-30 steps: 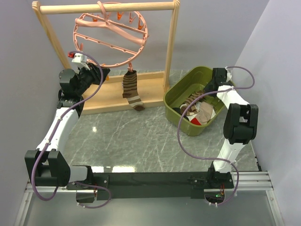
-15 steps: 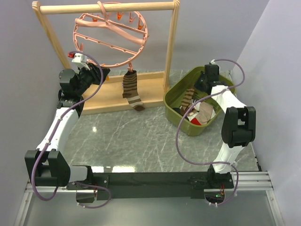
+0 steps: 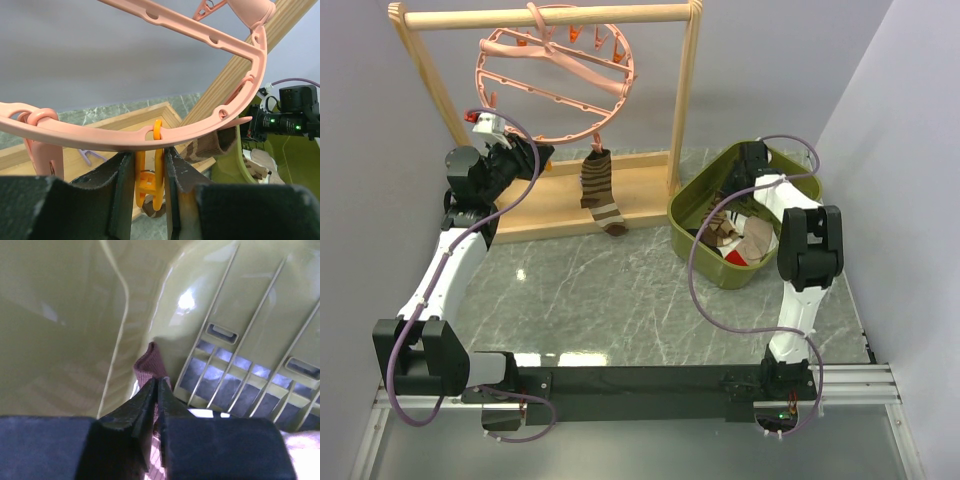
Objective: Clip the socks to the hanger
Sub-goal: Pick up the sock from the bin.
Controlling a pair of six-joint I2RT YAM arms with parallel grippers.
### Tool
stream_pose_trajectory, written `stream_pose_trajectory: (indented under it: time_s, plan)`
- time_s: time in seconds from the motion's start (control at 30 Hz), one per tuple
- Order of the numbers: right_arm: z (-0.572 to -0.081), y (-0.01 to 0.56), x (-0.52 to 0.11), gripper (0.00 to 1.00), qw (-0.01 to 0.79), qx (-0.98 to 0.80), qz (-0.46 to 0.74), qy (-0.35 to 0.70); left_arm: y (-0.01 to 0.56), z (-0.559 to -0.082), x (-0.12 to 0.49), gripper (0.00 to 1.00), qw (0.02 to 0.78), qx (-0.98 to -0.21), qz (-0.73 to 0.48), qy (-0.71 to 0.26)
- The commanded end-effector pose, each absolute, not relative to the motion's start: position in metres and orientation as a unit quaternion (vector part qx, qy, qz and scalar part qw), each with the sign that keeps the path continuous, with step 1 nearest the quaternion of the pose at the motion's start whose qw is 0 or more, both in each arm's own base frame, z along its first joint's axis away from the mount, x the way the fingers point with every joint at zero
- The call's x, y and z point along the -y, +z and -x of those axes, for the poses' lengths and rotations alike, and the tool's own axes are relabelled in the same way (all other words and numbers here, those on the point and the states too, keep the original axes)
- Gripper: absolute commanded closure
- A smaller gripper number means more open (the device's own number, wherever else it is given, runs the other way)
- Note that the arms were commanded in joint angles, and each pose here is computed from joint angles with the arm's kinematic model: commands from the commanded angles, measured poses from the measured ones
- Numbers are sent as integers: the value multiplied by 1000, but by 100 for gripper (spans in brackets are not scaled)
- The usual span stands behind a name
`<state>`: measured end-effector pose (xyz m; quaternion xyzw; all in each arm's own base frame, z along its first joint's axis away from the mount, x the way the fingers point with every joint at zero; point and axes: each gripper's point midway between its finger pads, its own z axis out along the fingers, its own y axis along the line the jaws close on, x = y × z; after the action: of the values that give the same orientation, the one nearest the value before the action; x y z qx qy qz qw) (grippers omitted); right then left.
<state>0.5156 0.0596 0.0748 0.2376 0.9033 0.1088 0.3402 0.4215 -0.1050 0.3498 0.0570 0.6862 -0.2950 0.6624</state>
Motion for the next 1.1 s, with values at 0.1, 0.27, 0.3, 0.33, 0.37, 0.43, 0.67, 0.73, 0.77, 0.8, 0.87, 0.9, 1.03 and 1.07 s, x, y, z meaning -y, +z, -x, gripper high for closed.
stream_pose_trajectory:
  time_s: [0.1,0.27,0.3,0.33,0.37,0.43,0.67,0.73,0.77,0.8,0.87,0.9,1.03,1.07]
  plan:
    - [-532,103,-39,60,372,-896,-224,94,383,-425,108,78,691,-654,-72,-298]
    - [-531,103,-49,41,366,-899,-201,135,381,-426,108,78,688,-658,-72,-299]
    - [-531,102,-52,40,365,-898,-199,142,382,-426,108,78,688,-657,-72,-300]
    - [-530,101,-53,40,363,-898,-201,145,382,-426,108,78,688,-657,-71,-300]
    - [-528,96,-56,40,358,-900,-200,150,383,-426,108,78,688,-657,-72,-300]
    - [-527,92,-56,39,354,-900,-206,150,383,-426,108,78,688,-657,-73,-299]
    - [-517,73,-48,40,320,-909,-238,123,382,-423,106,78,689,-660,-72,-293]
    - [-517,72,-50,41,321,-906,-243,132,383,-423,106,78,690,-658,-73,-293]
    - [-517,71,-50,42,318,-906,-245,133,383,-423,106,78,690,-658,-72,-292]
    - [-517,70,-52,42,317,-906,-246,135,383,-422,106,78,689,-659,-72,-293]
    - [-518,69,-53,45,314,-905,-247,142,384,-422,106,78,690,-658,-73,-293]
    - [-518,67,-55,46,313,-906,-246,145,384,-422,106,78,691,-657,-74,-292]
    - [-519,67,-56,49,309,-908,-242,144,384,-422,106,78,691,-657,-73,-292]
    - [-519,66,-56,50,308,-909,-241,143,384,-422,106,78,691,-657,-72,-292]
